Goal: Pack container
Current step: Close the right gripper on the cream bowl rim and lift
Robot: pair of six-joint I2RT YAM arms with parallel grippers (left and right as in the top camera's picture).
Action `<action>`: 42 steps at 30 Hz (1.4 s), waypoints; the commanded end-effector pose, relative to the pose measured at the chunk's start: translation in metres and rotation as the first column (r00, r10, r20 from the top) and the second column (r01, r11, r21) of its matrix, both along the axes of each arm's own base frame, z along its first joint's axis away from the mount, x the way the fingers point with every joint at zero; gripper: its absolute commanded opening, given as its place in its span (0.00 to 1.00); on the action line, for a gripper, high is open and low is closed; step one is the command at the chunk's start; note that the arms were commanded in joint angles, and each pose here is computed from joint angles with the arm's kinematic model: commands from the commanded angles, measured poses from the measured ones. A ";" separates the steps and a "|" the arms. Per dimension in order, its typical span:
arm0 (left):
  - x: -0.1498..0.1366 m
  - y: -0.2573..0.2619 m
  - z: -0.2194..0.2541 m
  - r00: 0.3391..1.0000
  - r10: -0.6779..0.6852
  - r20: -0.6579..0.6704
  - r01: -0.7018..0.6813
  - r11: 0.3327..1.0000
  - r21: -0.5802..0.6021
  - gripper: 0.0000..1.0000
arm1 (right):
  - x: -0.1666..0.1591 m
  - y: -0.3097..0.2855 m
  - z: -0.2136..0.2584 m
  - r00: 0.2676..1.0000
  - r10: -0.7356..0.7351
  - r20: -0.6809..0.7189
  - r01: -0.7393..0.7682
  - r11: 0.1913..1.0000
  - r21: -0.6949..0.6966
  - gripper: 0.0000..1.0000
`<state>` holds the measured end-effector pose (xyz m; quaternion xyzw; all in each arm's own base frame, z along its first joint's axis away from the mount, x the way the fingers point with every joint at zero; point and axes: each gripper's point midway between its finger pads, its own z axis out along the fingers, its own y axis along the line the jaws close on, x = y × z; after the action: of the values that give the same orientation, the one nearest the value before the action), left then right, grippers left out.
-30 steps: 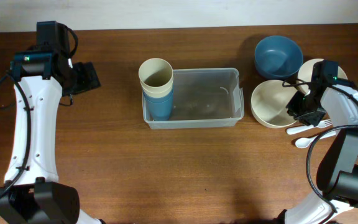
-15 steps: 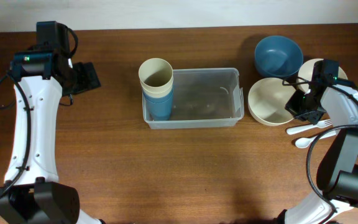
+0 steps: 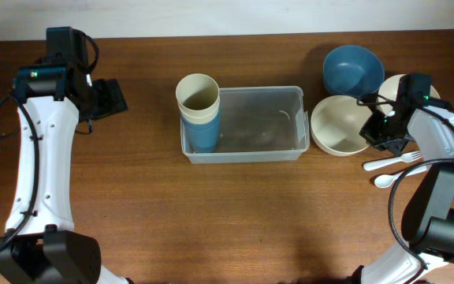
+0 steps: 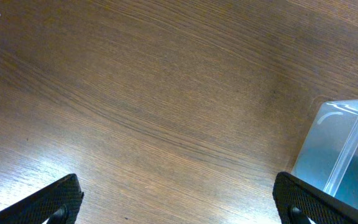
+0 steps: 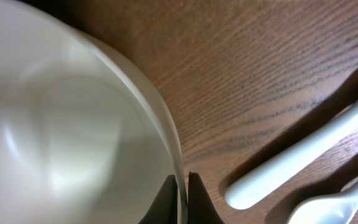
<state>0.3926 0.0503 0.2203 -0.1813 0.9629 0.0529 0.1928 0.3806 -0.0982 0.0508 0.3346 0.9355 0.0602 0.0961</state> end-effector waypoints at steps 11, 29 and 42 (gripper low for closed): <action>-0.001 0.002 -0.003 1.000 0.015 -0.006 -0.015 1.000 0.000 1.00 | -0.001 -0.012 0.028 0.998 -0.052 0.044 0.052 0.999 0.017 0.04; -0.002 0.002 -0.003 1.000 0.015 -0.007 -0.015 1.000 0.000 1.00 | 0.001 -0.004 -0.011 0.999 -0.030 -0.014 0.031 0.997 0.077 0.25; -0.002 0.002 -0.003 1.000 0.015 -0.007 -0.015 1.000 0.000 1.00 | 0.006 0.001 -0.028 1.000 -0.020 -0.023 0.022 0.993 0.117 0.05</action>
<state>0.3926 0.0503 0.2203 -0.1813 0.9628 0.0529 0.1930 0.3829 -0.1010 0.0272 0.3509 0.9287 0.0964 0.0707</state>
